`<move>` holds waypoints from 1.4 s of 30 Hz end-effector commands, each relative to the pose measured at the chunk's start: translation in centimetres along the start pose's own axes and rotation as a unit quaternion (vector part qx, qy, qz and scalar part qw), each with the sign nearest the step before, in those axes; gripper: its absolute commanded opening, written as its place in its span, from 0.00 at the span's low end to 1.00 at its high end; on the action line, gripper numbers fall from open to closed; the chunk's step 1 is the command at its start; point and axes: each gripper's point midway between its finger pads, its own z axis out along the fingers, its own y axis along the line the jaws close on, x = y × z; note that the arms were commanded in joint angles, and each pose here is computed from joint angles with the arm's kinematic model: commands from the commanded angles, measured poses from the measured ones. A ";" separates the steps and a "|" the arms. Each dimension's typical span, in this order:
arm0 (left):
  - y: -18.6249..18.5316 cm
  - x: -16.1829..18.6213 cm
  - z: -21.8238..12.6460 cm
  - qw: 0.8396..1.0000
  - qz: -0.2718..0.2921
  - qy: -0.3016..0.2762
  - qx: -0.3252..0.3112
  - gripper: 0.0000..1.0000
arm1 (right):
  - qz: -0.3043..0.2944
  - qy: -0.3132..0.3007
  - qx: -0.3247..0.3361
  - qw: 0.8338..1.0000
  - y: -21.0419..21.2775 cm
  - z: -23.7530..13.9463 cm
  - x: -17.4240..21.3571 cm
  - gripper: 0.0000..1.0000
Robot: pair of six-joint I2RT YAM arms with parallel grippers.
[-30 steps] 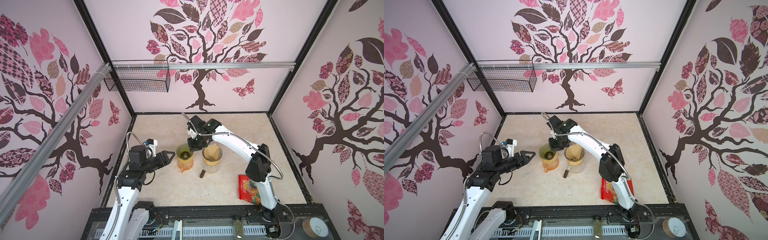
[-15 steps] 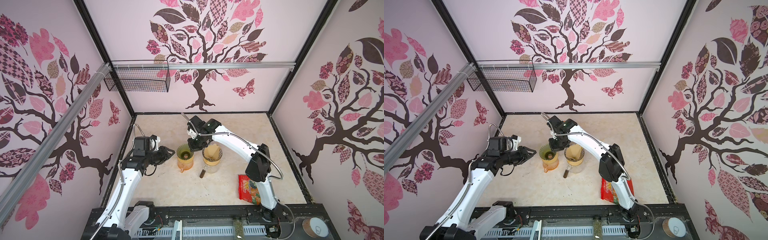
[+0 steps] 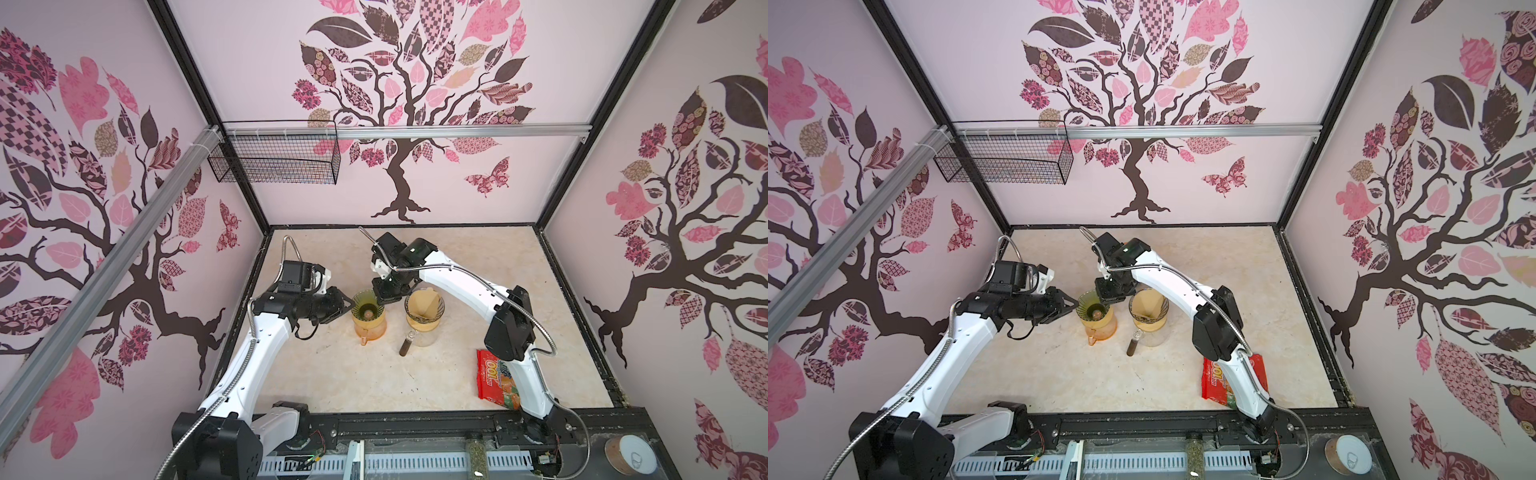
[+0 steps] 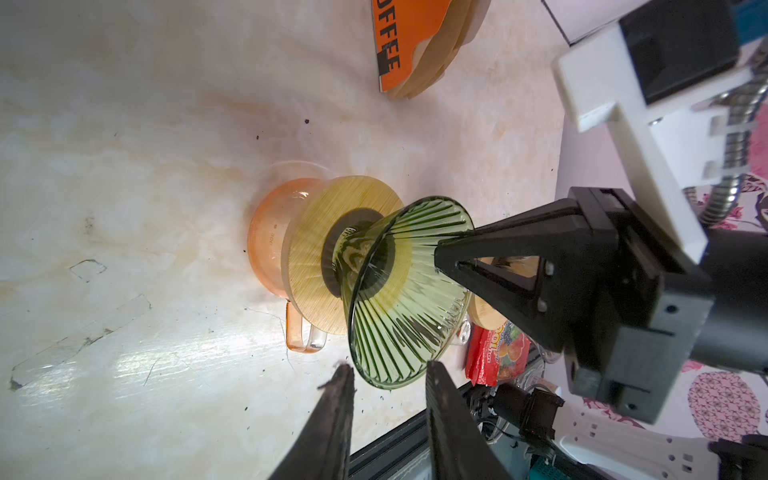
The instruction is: Place the coffee filter in the dripper
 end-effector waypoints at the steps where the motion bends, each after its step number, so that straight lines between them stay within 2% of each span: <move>1: -0.6 -0.8 -0.6 1.000 0.023 -0.010 -0.013 0.31 | -0.007 0.021 0.011 1.000 -0.4 1.1 0.5 0.00; 17: 0.6 -1.5 0.8 0.999 0.013 0.002 -0.037 0.22 | -0.016 0.004 0.018 1.000 -0.2 0.1 -0.4 0.05; 23: 0.5 -1.7 1.1 0.999 0.013 0.006 -0.035 0.21 | -0.020 -0.003 0.018 1.000 0.1 -0.4 -1.0 0.14; 42: 0.4 -2.0 1.7 0.999 0.010 0.012 -0.032 0.19 | -0.021 -0.030 0.023 0.999 0.0 -2.5 -1.8 0.16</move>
